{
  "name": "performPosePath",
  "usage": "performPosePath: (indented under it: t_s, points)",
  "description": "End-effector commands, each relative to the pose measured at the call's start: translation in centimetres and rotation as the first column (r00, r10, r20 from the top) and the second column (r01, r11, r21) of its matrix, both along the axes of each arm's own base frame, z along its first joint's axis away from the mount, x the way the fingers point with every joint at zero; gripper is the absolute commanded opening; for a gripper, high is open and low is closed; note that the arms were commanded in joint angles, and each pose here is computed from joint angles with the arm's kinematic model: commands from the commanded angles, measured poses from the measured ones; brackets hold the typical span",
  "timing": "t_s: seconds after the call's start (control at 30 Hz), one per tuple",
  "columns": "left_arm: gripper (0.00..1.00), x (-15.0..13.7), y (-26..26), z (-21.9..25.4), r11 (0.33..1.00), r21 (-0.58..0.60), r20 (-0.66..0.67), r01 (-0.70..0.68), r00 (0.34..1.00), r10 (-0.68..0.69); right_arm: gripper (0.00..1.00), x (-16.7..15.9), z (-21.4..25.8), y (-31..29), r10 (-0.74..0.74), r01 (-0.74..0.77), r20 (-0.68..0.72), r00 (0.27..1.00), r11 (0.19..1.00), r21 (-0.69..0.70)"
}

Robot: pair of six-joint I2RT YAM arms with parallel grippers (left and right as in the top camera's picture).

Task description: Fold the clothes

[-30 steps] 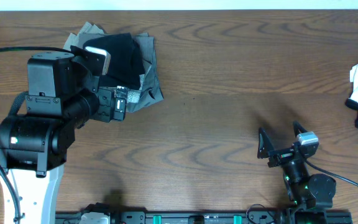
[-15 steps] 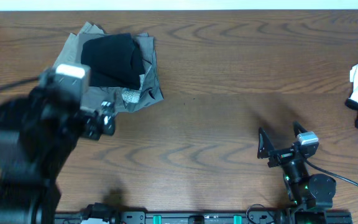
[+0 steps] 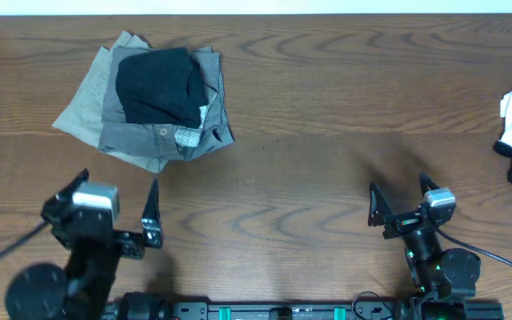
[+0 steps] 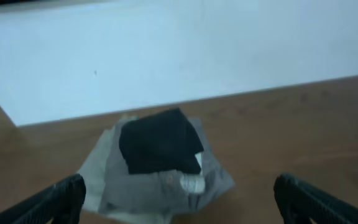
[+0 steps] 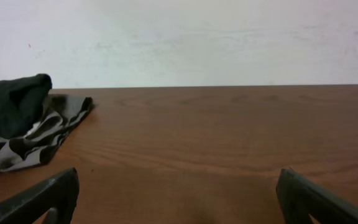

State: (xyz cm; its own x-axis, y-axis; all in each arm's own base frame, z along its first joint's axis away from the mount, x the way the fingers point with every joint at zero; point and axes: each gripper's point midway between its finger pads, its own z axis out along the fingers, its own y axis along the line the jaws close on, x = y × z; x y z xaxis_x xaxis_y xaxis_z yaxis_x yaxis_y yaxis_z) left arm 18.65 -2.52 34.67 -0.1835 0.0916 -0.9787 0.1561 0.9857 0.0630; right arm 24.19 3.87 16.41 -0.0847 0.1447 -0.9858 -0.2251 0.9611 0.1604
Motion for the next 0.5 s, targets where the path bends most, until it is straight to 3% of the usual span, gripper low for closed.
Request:
performPosePath:
  t_s: [0.0, 0.33, 0.47]
  points:
    - [0.98, -0.3, 0.3, -2.0, 1.000, -0.012, 0.028, -0.018, 0.999, 0.019, 0.99, 0.0, -0.1, 0.2, 0.008, -0.008, -0.001, 1.000, 1.000, 0.008]
    - [0.98, 0.1, 0.3, -8.7, 1.000, -0.016, 0.080, -0.017, 0.997, 0.019, 0.99, 0.0, -0.1, 0.2, 0.008, -0.008, -0.001, 1.000, 1.000, 0.008]
    - [0.98, 1.1, 0.2, -12.6, 1.000, -0.012, 0.006, -0.015, 1.000, 0.015, 0.99, 0.0, -0.1, 0.2, 0.008, -0.008, -0.001, 1.000, 1.000, 0.008]
